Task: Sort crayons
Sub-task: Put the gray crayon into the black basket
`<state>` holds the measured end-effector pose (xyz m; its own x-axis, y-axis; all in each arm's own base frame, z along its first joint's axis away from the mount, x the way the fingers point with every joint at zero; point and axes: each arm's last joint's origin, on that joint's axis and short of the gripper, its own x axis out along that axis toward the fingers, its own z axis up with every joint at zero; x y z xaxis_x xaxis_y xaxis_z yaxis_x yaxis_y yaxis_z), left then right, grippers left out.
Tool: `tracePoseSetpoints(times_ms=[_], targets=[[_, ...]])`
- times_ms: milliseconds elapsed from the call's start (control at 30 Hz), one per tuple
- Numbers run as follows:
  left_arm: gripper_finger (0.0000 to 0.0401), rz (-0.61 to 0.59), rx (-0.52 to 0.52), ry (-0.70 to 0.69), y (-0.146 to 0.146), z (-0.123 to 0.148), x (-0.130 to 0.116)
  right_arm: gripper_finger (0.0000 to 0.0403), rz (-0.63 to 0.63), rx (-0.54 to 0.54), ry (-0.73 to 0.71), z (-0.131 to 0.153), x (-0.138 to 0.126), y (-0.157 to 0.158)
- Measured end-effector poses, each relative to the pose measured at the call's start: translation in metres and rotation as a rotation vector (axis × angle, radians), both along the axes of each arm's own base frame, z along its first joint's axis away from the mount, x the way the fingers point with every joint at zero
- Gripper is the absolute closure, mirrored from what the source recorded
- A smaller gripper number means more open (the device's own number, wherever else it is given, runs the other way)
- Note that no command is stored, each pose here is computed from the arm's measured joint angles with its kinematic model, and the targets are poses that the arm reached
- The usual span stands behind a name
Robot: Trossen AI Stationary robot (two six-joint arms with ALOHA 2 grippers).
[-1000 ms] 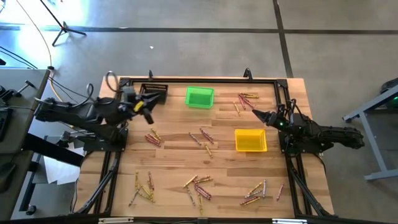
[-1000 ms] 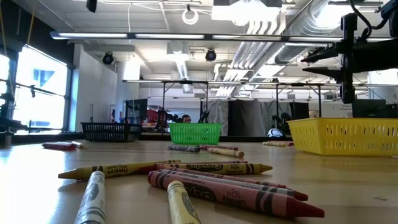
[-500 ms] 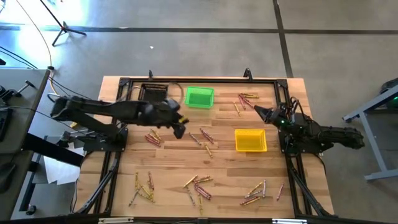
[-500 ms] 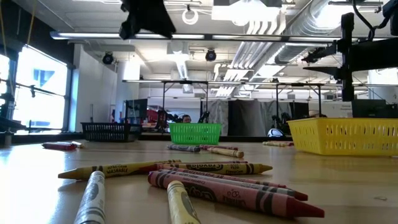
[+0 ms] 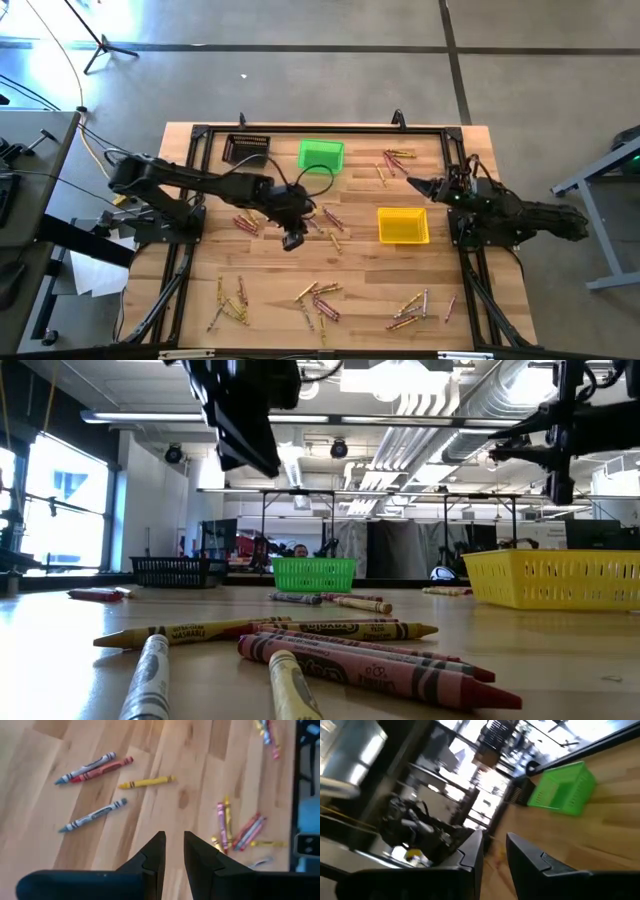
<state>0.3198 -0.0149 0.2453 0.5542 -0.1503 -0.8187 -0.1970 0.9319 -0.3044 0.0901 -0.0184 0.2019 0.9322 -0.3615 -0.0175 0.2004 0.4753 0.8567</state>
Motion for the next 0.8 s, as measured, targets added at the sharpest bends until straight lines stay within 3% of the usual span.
tracePoseSetpoints(times_ms=[167,433,600,800], targets=[[0.0346,-0.004,0.015,0.049,0.017,-0.017,0.008,0.0331,0.012,-0.058,0.289,0.035,-0.013,0.002],[0.0346,-0.213,0.16,0.105,0.028,-0.047,0.018,0.0331,0.052,0.003,0.726,0.07,-0.024,0.004],[0.0346,-0.337,0.316,0.162,0.032,-0.066,0.023,0.0331,0.059,0.027,0.887,0.075,-0.019,0.003],[0.0346,-0.544,0.5,0.205,0.035,-0.084,0.028,0.0331,0.064,0.041,0.979,0.072,-0.006,0.001]])
